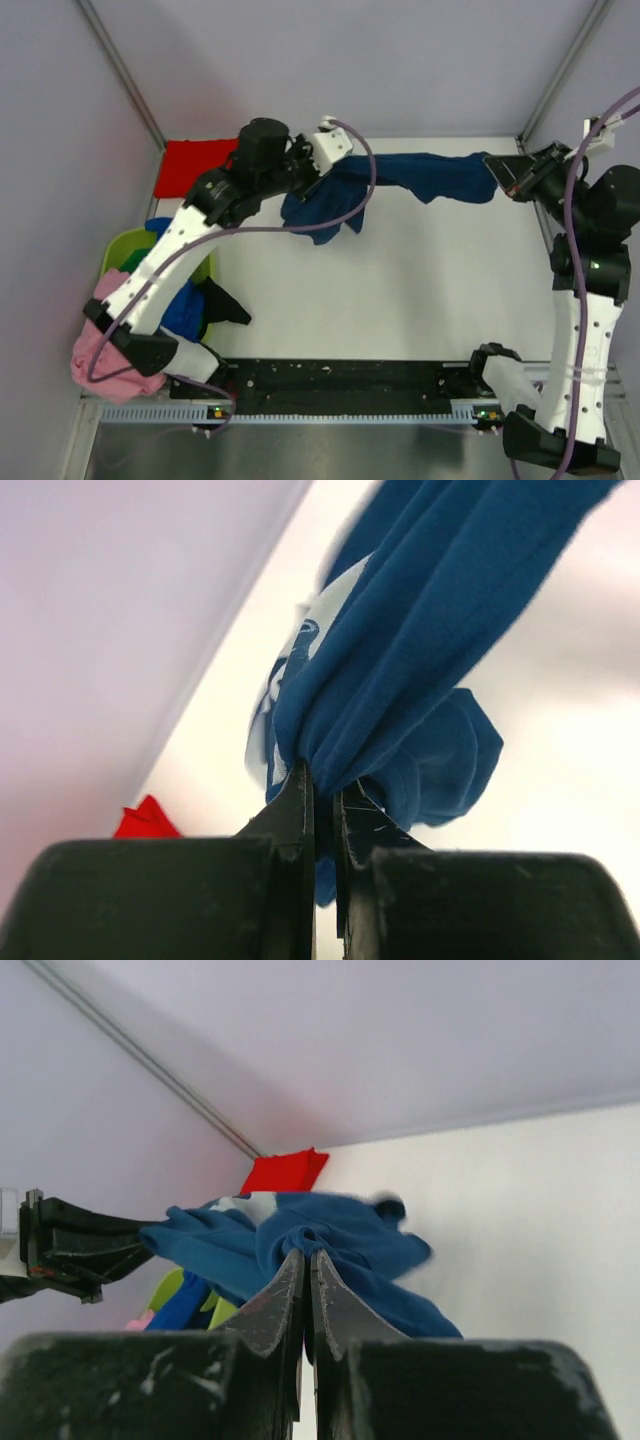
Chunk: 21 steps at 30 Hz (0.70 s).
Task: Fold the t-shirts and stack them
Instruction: Flatten out the tshirt
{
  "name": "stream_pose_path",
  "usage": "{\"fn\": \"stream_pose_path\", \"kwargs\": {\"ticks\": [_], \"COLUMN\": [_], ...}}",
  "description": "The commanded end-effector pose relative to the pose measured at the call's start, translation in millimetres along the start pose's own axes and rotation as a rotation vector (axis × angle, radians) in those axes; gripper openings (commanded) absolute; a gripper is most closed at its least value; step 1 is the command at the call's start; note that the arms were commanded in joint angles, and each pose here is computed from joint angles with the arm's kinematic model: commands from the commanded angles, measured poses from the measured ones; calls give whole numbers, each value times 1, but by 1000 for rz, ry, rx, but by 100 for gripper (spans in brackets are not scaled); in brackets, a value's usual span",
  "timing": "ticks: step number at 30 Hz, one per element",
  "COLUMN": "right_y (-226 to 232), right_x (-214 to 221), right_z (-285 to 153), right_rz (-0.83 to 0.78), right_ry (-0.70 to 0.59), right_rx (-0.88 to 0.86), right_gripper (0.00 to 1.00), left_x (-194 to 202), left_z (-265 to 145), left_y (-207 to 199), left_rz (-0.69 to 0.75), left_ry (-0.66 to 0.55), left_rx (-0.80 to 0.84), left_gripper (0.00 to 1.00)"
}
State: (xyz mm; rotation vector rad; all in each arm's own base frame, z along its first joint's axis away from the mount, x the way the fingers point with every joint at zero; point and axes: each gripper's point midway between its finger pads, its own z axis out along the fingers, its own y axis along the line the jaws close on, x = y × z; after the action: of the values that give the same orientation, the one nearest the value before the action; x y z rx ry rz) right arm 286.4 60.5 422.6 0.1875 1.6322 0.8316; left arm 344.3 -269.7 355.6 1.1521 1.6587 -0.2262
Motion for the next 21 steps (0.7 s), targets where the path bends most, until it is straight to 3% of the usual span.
{"fn": "stream_pose_path", "kwargs": {"ticks": [1,7,12,17,21], "right_y": [86,132,136,89,32], "right_x": [-33,-29,-28,-46,-57], "right_z": [-54,-98,-114,-76,-26], "right_rz": [-174,-261,-287,-209,-104], "right_ry": [-96,-97,-106,-137,-168], "right_rx": [-135,-184,-126,-1,82], "right_gripper": [0,0,0,0,0], "left_x": [-11,4,9,20,47], "left_z": [-80,-139,-160,-118,-51], "left_y": [-3,-68,-56,1,31], "left_rz": [66,110,177,145,84], "left_ry": [-16,10,-9,181,288], "left_rx": [-34,150,81,-158,-112], "left_gripper": [0,0,0,0,0]}}
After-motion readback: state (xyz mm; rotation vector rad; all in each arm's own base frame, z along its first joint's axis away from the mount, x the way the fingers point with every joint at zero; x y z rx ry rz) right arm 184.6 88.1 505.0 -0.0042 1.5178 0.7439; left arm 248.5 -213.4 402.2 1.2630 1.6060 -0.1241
